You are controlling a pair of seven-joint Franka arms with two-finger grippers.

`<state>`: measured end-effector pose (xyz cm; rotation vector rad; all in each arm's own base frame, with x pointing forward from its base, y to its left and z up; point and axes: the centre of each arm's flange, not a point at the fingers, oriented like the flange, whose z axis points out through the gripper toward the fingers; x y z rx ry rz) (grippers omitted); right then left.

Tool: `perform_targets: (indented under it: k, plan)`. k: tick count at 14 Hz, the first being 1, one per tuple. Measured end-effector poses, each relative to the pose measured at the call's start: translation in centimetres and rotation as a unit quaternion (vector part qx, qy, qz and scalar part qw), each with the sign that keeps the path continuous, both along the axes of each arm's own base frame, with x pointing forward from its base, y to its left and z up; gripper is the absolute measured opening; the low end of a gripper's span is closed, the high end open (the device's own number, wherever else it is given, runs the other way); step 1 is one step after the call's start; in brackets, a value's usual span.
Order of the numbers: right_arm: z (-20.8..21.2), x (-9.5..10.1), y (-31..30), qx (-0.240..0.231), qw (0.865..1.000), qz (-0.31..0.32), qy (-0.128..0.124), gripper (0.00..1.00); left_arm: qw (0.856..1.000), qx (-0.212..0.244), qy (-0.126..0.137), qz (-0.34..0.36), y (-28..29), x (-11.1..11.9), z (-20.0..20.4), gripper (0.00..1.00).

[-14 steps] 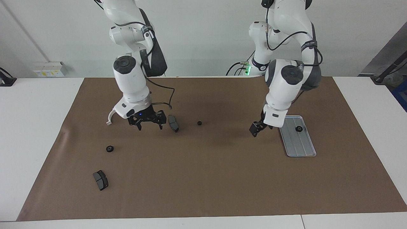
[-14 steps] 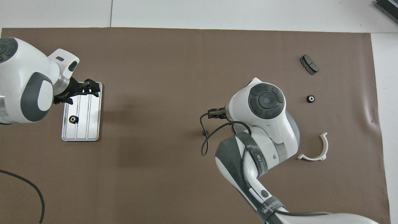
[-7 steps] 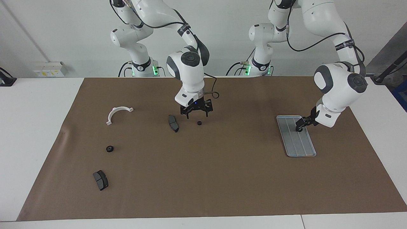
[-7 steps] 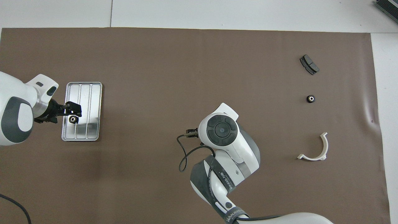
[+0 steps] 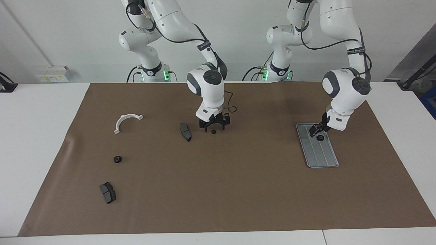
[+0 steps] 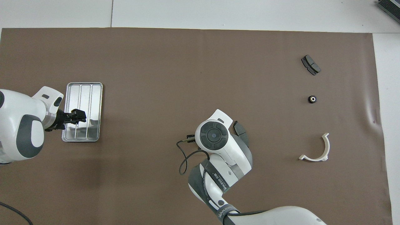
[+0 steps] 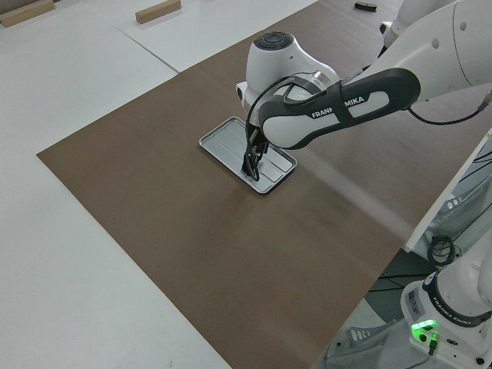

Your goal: Place bearing gear from tray to pile

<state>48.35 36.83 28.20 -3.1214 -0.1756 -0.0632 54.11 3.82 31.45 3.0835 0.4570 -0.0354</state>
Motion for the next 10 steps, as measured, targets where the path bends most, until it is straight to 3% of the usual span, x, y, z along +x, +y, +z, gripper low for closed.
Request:
perform_targets:
  k: [1, 3, 5, 10]
  plan:
    - [-0.1, 0.0, -0.1, -0.001, 1.000, 0.000, 0.000, 0.78, 1.000, 0.000, -0.003, 0.004, 0.0, 0.1, 0.0, 0.86]
    - [0.2, 0.1, -0.2, -0.001, 1.000, 0.001, -0.003, 0.60, 1.000, 0.001, -0.009, 0.008, 0.0, 0.1, 0.0, 0.77]
    - [0.4, 0.2, -0.2, 0.002, 1.000, 0.000, -0.007, 0.44, 1.000, 0.002, -0.015, 0.011, 0.0, 0.1, -0.1, 0.74]
    - [0.5, 0.3, -0.1, 0.013, 1.000, -0.007, -0.022, 0.44, 0.999, 0.006, -0.033, 0.016, 0.4, 0.3, -1.1, 0.70]
